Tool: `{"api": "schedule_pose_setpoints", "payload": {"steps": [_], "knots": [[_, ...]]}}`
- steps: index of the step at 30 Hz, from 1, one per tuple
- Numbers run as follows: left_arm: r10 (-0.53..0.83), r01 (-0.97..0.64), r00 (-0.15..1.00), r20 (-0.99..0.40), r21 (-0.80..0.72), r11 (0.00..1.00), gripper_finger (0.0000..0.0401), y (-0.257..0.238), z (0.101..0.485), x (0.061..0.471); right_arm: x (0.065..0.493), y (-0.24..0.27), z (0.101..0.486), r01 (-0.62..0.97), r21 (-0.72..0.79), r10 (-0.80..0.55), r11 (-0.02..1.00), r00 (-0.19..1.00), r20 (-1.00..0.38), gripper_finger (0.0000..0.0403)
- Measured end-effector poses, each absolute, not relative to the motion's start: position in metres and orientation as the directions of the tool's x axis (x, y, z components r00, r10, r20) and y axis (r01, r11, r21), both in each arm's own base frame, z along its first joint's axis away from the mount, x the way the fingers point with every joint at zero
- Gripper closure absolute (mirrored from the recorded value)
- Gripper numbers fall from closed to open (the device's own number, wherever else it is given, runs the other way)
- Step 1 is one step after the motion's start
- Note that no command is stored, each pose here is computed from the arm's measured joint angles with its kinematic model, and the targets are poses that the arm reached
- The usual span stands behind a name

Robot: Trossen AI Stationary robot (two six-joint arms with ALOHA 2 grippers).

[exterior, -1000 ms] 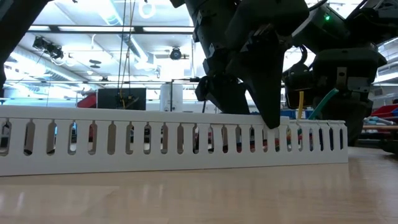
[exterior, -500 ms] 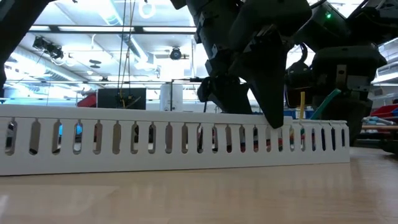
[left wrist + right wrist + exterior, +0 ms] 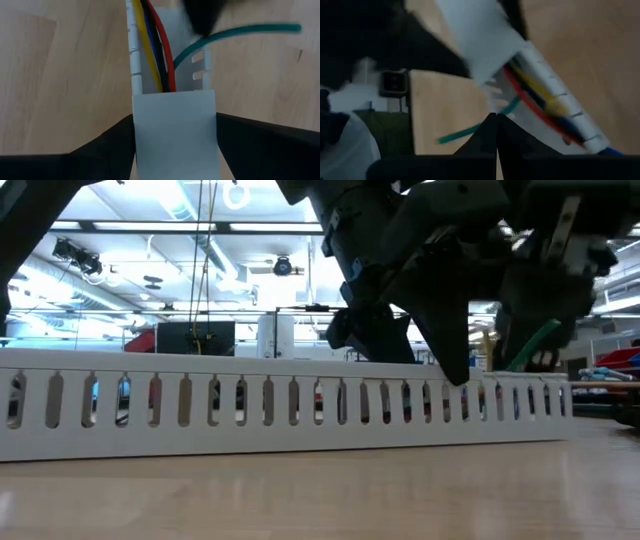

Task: Ziptie cables
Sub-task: Close the white cable duct

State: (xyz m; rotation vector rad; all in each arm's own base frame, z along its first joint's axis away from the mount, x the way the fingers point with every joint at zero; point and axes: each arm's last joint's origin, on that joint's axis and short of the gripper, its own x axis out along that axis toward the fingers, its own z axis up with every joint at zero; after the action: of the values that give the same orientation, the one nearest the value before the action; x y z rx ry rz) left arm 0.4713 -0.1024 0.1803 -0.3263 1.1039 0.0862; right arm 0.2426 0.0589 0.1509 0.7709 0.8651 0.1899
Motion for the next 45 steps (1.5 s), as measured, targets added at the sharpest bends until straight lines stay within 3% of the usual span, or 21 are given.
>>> {"api": "schedule_pose_setpoints", "payload": {"steps": [12,16,24,30,45], "knots": [[-0.094,-0.235,0.437,-0.895,-0.214,0.948,0.0169,-0.100,0.180,0.470,0.225,0.042,0.192,-0.188,0.546,0.497,0.817,0.710,-0.499,0.0376],[-0.095,-0.237,0.429,-0.898,-0.214,0.948,0.0169,-0.100,0.180,0.470,0.227,0.042,0.188,-0.194,0.508,0.479,0.839,0.707,-0.521,0.0325],[-0.095,-0.240,0.421,-0.902,-0.212,0.947,0.0169,-0.100,0.179,0.469,0.231,0.044,0.180,-0.174,0.491,0.457,0.854,0.703,-0.545,0.0183],[-0.096,-0.243,0.422,-0.902,-0.214,0.946,0.0169,-0.098,0.179,0.469,0.235,0.052,0.184,-0.245,0.349,0.402,0.904,0.766,-0.502,0.0113],[-0.099,-0.243,0.416,-0.904,-0.216,0.946,0.0169,-0.097,0.179,0.469,0.247,0.055,0.173,-0.291,0.282,0.398,0.914,0.777,-0.489,0.0073]]}}
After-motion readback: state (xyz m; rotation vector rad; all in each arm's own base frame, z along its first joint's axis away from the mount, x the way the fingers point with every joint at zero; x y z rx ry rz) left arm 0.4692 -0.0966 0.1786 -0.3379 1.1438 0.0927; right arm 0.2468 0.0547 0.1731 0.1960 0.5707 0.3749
